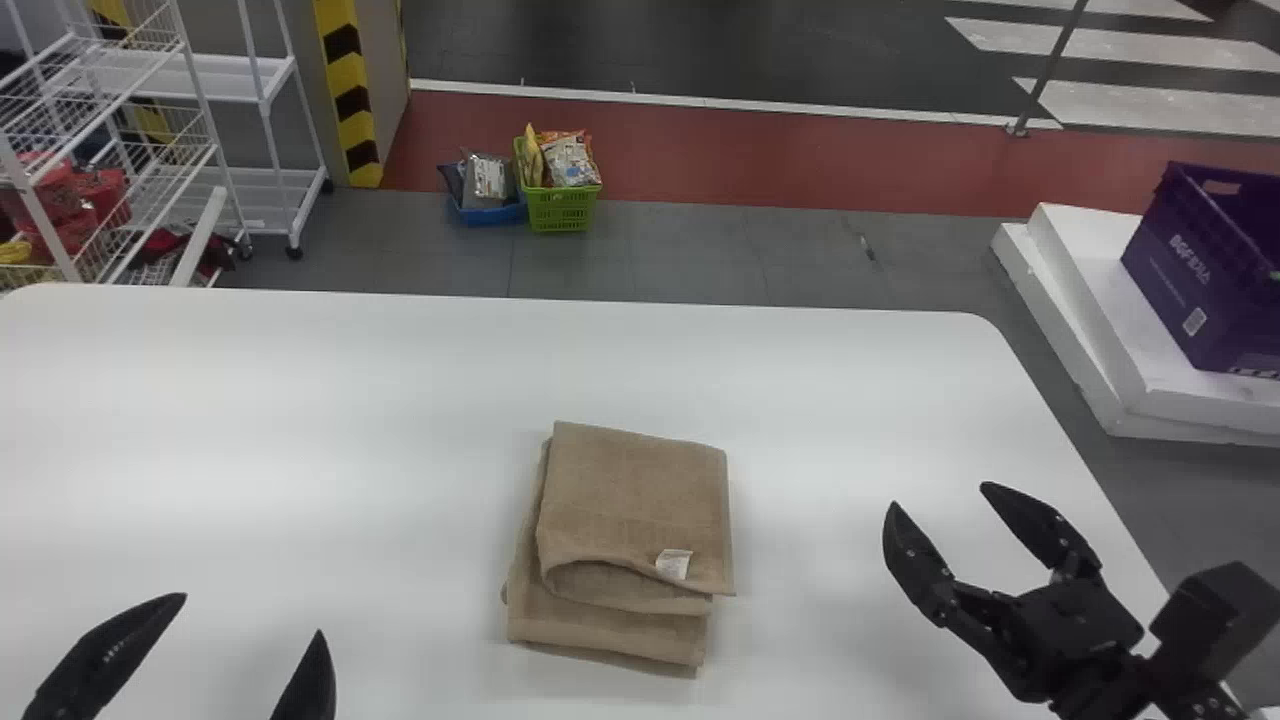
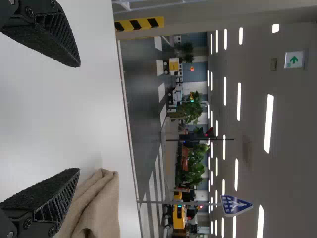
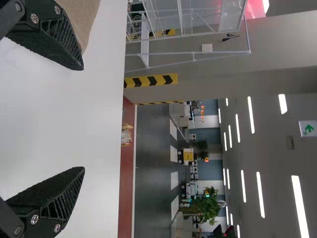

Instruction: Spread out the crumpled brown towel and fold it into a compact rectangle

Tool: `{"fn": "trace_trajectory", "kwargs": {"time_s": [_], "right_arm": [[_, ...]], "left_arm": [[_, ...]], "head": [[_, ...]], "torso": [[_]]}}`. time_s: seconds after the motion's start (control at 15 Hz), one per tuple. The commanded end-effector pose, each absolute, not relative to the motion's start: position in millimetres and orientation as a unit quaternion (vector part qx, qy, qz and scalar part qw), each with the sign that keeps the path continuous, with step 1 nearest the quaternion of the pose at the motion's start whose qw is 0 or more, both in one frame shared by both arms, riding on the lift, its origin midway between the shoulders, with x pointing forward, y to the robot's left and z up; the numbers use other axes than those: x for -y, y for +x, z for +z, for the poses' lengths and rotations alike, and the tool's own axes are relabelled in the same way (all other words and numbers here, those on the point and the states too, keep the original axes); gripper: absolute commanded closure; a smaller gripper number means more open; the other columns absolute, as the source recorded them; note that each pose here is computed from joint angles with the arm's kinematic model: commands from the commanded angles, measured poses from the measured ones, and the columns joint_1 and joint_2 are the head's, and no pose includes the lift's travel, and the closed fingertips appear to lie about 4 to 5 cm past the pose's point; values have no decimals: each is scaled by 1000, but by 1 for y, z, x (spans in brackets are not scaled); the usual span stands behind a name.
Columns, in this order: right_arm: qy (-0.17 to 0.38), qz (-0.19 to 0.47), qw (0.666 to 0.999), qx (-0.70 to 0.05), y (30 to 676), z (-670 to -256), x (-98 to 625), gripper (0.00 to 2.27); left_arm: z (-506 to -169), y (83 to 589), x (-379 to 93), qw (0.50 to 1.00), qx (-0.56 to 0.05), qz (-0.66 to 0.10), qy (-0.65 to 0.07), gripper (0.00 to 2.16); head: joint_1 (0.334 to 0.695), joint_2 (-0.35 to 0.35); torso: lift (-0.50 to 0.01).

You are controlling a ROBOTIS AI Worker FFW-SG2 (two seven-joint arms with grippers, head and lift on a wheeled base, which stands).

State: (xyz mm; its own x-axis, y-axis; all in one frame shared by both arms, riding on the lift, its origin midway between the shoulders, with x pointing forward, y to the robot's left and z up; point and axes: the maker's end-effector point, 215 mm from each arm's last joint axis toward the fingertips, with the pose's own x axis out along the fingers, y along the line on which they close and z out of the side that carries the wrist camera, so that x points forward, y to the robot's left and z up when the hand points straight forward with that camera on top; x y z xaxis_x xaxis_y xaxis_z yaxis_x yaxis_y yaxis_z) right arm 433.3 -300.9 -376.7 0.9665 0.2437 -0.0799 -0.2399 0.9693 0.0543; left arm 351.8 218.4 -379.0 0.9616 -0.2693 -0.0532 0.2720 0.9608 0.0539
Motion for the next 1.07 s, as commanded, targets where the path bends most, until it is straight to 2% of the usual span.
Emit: {"fn": "trace_trajectory", "kwargs": {"time_s": [0.0, 1.0], "right_arm": [[23, 122, 991, -41, 433, -377, 300, 97], [18, 127, 991, -31, 434, -377, 295, 97]], "left_arm": [[-379, 351, -221, 990, -22, -134, 29, 53], [-391, 357, -243, 993, -22, -118, 21, 53]], "head": [[695, -121], [695, -84]], "torso": [[-127], [-127]]}}
